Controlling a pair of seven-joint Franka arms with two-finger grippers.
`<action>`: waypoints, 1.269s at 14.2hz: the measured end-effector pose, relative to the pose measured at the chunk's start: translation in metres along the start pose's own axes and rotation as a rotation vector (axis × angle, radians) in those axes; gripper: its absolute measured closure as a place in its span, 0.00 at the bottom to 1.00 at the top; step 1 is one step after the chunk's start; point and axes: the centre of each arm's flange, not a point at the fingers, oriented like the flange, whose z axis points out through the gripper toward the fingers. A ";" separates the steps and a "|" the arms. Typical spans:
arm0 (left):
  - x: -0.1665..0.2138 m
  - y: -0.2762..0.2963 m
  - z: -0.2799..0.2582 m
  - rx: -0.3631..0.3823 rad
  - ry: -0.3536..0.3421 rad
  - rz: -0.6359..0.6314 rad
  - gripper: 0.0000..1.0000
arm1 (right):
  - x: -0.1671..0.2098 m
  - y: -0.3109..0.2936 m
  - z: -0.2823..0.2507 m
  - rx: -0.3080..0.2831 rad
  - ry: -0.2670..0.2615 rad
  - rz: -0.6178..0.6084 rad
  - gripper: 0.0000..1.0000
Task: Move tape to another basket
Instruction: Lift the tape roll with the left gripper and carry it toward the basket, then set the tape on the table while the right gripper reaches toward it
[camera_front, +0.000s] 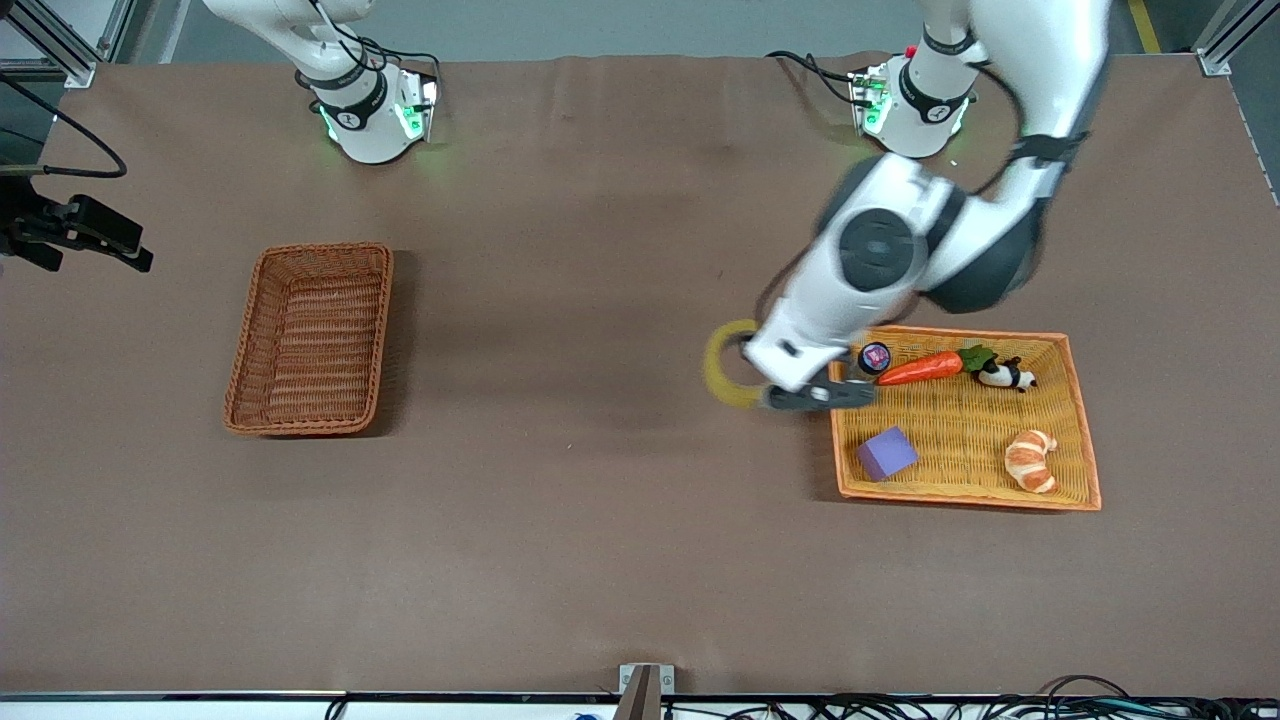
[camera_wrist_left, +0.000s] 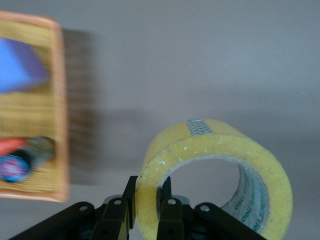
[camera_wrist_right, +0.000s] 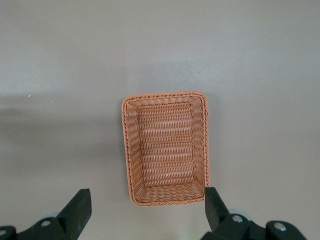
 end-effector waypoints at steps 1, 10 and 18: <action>-0.004 0.020 0.010 -0.009 -0.008 0.008 0.79 | 0.000 0.000 0.000 0.000 0.000 0.000 0.00; -0.039 0.140 0.138 -0.138 0.039 -0.058 0.79 | 0.000 0.000 0.000 0.000 0.000 0.000 0.00; -0.055 0.171 0.197 -0.127 0.099 -0.085 0.43 | 0.000 0.000 0.000 0.000 0.000 0.000 0.00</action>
